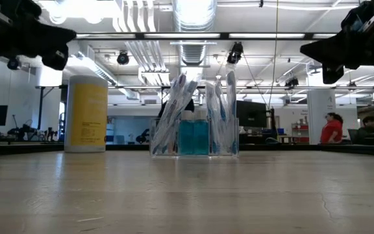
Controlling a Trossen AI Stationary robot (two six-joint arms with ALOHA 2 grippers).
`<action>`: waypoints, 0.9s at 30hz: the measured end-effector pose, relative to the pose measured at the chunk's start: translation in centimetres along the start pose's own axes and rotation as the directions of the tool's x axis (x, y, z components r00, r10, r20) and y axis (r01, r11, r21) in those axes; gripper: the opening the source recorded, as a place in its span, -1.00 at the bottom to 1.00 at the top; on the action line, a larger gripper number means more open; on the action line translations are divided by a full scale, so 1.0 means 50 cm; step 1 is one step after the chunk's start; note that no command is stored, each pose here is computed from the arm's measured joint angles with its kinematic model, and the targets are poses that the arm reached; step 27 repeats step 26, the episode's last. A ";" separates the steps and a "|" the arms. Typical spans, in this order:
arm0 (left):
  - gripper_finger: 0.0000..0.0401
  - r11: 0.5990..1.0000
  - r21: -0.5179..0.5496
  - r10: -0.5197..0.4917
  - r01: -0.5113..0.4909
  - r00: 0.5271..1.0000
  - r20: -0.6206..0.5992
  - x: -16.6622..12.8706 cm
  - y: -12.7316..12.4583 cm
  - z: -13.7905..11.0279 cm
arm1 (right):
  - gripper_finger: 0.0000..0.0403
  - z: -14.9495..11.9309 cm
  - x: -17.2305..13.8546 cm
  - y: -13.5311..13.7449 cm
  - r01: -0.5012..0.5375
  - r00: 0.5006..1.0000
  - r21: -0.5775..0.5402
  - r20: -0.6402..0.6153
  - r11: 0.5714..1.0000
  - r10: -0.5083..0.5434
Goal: Pick & Place toothbrushing station
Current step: Return to Home Position
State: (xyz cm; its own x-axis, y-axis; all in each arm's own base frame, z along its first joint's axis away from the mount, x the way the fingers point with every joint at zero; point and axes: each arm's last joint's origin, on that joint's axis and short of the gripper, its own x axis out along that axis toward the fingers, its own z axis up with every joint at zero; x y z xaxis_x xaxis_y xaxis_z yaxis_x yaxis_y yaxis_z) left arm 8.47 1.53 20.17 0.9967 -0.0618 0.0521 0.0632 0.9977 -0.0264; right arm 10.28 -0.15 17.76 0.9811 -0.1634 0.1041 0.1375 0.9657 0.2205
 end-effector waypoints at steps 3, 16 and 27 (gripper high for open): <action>-1.00 1.000 -0.001 0.004 -0.004 1.000 -0.003 0.004 0.003 -0.016 | -0.96 -0.001 -0.003 -0.001 0.007 1.000 -0.018 -0.004 1.000 -0.007; -1.00 1.000 -0.020 0.016 -0.016 1.000 0.013 0.015 0.009 -0.059 | -0.96 -0.023 -0.005 -0.009 0.085 0.991 0.015 -0.109 0.996 -0.082; -1.00 0.999 -0.034 0.016 -0.016 1.000 -0.002 0.016 0.009 -0.063 | -0.96 -0.023 -0.005 -0.009 0.076 0.991 0.018 -0.109 0.997 -0.073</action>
